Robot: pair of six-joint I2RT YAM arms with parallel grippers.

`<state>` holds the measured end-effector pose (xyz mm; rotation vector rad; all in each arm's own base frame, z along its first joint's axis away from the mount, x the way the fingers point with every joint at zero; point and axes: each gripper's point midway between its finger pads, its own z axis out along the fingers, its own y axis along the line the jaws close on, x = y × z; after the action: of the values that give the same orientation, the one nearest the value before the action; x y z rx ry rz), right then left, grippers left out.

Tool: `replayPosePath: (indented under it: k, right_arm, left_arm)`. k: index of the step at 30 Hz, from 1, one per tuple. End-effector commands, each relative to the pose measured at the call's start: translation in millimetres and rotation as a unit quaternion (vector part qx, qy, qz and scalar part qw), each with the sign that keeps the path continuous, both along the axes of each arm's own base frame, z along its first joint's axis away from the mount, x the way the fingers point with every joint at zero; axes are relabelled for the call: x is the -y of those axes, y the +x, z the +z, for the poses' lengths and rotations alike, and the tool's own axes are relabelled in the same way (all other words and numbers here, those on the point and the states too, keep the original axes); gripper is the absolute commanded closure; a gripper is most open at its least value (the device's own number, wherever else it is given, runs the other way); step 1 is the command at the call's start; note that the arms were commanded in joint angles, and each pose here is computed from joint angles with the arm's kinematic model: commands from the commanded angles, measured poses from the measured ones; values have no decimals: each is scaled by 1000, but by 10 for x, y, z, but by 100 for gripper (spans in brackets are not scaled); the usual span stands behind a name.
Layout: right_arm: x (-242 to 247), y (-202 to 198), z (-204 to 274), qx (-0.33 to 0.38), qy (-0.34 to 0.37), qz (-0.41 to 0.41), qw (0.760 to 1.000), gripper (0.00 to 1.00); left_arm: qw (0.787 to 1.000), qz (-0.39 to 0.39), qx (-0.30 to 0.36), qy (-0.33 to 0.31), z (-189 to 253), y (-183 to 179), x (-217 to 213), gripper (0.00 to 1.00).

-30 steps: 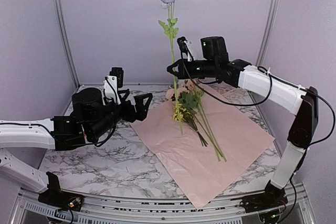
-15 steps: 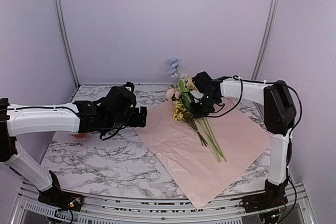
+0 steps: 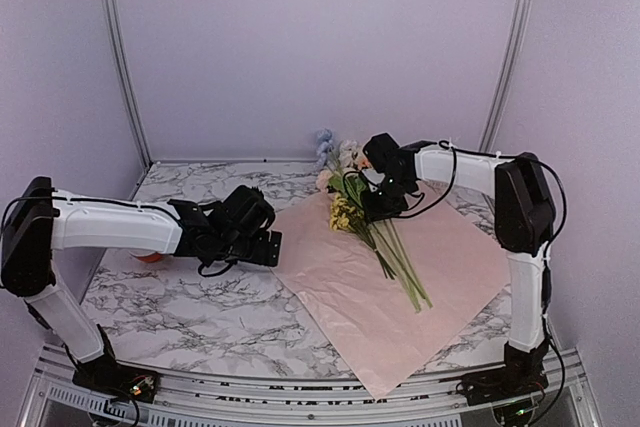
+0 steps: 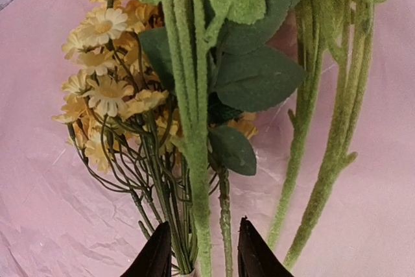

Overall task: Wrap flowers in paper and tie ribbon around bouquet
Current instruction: Place the fake flower on the flattened wrapping paper, then move the flattened wrapping paper to the center of the board.

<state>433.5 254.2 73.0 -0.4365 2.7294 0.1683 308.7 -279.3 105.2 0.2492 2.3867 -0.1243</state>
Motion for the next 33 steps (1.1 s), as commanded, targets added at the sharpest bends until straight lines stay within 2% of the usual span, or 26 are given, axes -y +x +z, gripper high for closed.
replayPosePath:
  k: [1, 5, 10, 19, 26, 29, 33]
  right_arm:
    - [-77, -75, 674, 44, 45, 9, 998, 66]
    - [202, -275, 697, 51, 47, -4, 998, 63]
    - [727, -398, 494, 27, -6, -48, 998, 63]
    - [1591, -358, 83, -10, -36, -134, 990, 64]
    - [1818, -368, -274, -35, -27, -153, 987, 65]
    - [1918, -409, -521, -56, -57, -168, 983, 66]
    - [1854, -477, -726, -78, -48, -164, 982, 67]
  left_arm:
    - [999, -3, -23, 41, -257, -55, -102, 1]
    - [998, -12, -39, 57, -418, -67, -76, 1]
    - [997, -28, -44, 60, -502, -41, 7, 1]
    - [994, -71, -43, 77, -413, 390, 236, 1]
    - [991, -81, -56, 90, -562, 841, 531, 3]
    - [988, -67, -57, 127, -715, 928, 483, 3]
    - [979, -52, -56, 190, -896, 960, 285, 3]
